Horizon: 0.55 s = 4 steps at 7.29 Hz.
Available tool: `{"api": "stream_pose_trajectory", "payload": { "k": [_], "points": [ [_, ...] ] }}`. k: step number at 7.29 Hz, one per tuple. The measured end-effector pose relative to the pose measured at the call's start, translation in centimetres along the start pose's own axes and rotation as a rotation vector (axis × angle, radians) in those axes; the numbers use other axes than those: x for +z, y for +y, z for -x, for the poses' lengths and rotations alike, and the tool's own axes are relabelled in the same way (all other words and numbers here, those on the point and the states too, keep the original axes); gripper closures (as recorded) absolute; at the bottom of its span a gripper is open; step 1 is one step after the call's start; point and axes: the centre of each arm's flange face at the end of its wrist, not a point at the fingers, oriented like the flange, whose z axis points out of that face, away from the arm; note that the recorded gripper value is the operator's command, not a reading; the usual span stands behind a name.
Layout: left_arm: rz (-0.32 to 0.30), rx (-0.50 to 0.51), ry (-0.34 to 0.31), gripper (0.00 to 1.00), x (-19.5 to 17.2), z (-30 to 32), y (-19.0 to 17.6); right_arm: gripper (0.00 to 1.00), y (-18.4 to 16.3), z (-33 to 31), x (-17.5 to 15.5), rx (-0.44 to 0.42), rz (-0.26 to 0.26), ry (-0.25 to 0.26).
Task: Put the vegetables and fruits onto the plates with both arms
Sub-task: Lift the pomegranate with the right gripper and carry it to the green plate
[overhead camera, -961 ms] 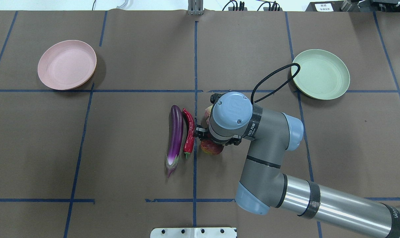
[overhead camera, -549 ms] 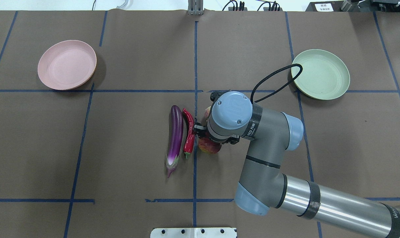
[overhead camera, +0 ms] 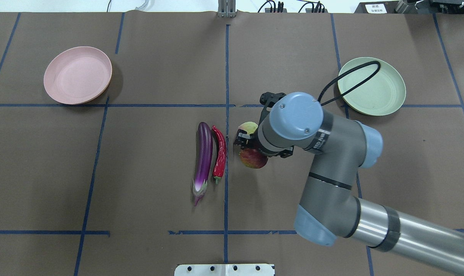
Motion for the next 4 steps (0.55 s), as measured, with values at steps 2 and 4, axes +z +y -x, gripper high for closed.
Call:
{"api": "stream_pose_trajectory", "payload": {
  "k": [2,4],
  "points": [
    [0.014,0.048,0.02,0.0,1.0,-3.5,-2.4,1.0,-5.5,-6.3,-1.1,-0.054,-0.052,0.059],
    [0.009,0.045,0.051,0.0,1.7,-10.1,-5.8,1.0,-14.6,-13.6,-0.9,-0.076,-0.075,0.158]
  ]
}}
